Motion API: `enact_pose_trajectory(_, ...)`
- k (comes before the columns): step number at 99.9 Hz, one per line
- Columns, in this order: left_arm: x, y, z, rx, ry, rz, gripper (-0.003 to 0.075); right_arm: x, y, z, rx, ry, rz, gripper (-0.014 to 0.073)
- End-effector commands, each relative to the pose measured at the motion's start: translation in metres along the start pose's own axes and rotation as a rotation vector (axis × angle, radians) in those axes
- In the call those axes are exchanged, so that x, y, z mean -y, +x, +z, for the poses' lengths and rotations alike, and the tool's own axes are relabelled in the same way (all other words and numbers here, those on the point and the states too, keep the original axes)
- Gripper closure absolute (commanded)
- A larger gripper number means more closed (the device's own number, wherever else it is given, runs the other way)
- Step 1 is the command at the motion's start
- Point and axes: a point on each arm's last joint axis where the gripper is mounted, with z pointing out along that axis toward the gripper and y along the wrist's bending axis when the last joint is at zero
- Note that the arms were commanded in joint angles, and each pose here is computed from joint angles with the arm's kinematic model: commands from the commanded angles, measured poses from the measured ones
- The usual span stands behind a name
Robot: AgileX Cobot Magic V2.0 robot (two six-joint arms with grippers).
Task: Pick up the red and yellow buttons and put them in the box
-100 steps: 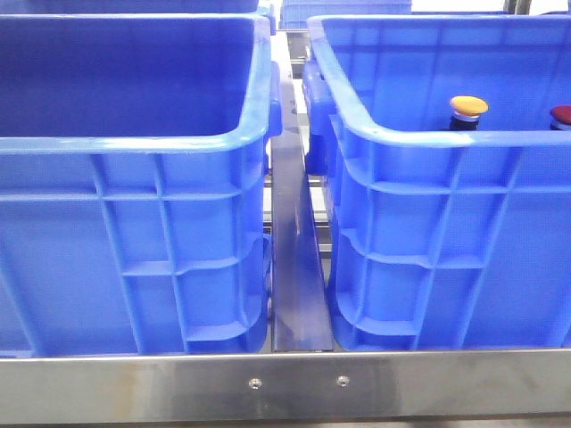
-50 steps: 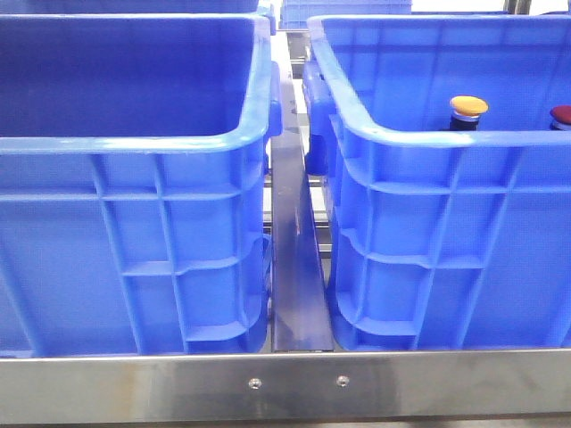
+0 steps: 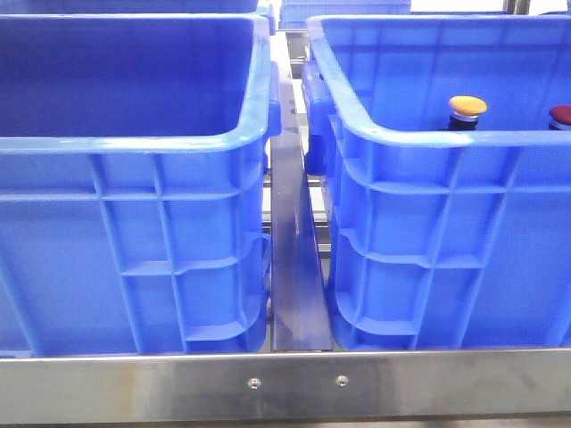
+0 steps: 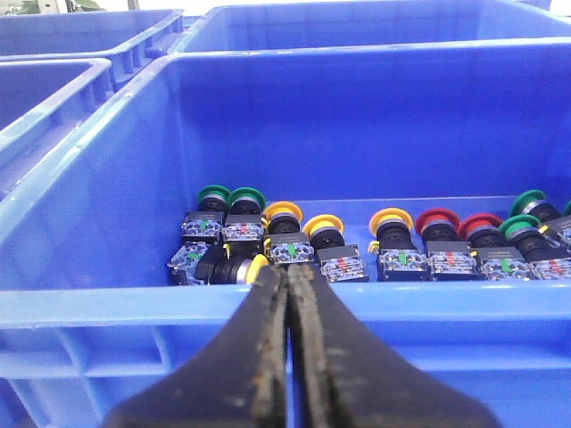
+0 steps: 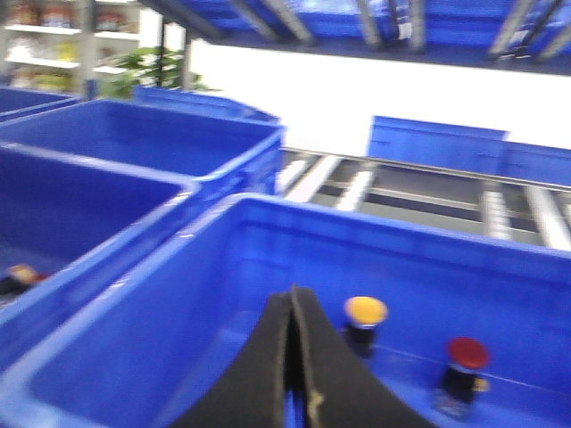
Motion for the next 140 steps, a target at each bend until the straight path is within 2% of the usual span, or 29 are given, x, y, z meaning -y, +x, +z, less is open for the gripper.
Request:
enact_pose_trajectory(1, 0.0, -0.003, -0.002, 0.095, -0.004, -0.007, 0.0741, 0.01, -0.01, 0.001, 0.077, 0.111, -0.039, 0.0697)
enact_pose_trajectory(25, 0.0, -0.003, -0.002, 0.095, -0.004, -0.007, 0.0741, 0.014, 0.022, 0.003, 0.133, 0.18, 0.024, 0.0697)
enact_pose_trajectory(37, 0.0, -0.003, -0.002, 0.095, -0.004, -0.007, 0.0741, 0.017, 0.05, 0.002, 0.065, 0.252, 0.066, 0.0697)
enact_pose_trajectory(47, 0.0, -0.003, -0.002, 0.095, -0.004, -0.007, 0.0741, 0.017, 0.071, -0.004, 0.061, 0.291, 0.05, 0.0697)
enact_pose_trajectory(53, 0.0, -0.003, -0.002, 0.095, -0.004, -0.007, 0.0741, 0.015, 0.073, -0.009, 0.033, 0.29, 0.012, 0.0697)
enact_pose_trajectory(67, 0.0, -0.002, -0.002, 0.09, -0.004, -0.007, 0.0741, 0.015, 0.078, -0.009, -0.017, 0.287, 0.02, 0.0697)
enact_pose_trajectory(140, 0.0, -0.002, -0.002, 0.09, -0.004, -0.007, 0.0741, 0.015, 0.077, -0.009, -0.005, 0.286, 0.018, 0.0697)
